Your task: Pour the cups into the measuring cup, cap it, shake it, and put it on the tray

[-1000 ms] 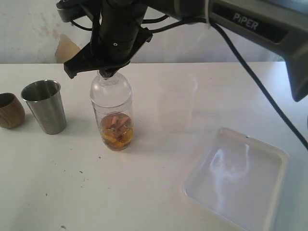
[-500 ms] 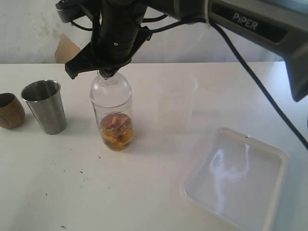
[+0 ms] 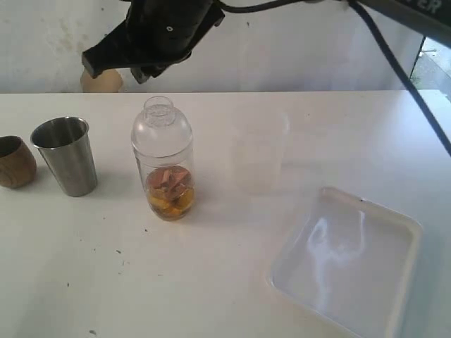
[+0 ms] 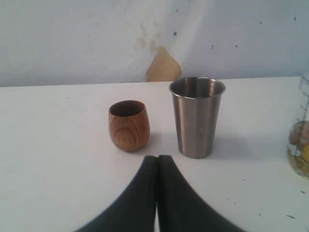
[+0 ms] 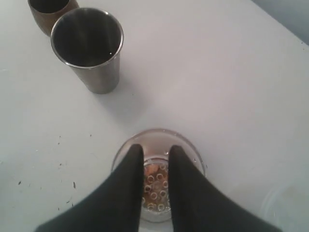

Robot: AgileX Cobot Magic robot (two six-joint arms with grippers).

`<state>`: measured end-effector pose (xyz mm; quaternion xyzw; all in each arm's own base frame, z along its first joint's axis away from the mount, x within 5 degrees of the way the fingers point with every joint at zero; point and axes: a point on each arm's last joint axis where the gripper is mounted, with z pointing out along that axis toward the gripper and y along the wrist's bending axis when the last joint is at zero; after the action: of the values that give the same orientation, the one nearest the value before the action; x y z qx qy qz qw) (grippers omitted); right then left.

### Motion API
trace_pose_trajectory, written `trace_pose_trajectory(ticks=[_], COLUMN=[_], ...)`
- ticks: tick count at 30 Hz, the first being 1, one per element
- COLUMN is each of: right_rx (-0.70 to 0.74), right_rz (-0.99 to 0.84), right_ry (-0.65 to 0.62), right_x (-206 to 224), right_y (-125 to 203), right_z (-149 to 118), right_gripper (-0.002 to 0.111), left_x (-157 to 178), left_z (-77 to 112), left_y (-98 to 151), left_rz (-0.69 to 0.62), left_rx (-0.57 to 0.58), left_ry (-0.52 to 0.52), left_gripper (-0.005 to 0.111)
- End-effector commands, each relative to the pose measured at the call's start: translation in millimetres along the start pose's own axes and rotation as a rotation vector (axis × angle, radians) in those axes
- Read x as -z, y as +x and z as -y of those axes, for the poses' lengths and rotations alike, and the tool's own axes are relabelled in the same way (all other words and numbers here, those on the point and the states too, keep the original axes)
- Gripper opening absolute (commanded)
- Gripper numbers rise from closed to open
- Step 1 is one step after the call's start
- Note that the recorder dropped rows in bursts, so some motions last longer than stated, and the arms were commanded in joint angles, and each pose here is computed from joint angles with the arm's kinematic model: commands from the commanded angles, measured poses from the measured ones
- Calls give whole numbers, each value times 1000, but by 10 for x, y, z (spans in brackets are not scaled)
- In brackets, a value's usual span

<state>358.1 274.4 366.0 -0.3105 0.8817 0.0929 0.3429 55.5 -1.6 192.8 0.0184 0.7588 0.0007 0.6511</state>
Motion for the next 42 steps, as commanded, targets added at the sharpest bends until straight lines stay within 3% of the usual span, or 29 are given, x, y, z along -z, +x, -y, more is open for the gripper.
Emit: trace_pose_trajectory(ticks=[1, 2, 15, 25, 42], right_rx=[-8, -8, -2, 21, 22], right_rz=[7, -2, -131, -148, -24], right_ry=[1, 1, -4, 23, -5], right_x=[-56, -101, -571, -567, -255], right_y=[7, 18, 195, 210, 53], right_z=[8, 6, -29, -24, -35], right_gripper=[6, 0, 0, 0, 0], left_x=[0, 0, 0, 0, 0], left_z=[-1, -1, -1, -1, -1], left_y=[6, 6, 6, 6, 6], left_rz=[8, 8, 8, 8, 8], left_rx=[0, 0, 0, 0, 0], left_ry=[-2, -2, -2, -2, -2], left_gripper=[0, 0, 0, 0, 0])
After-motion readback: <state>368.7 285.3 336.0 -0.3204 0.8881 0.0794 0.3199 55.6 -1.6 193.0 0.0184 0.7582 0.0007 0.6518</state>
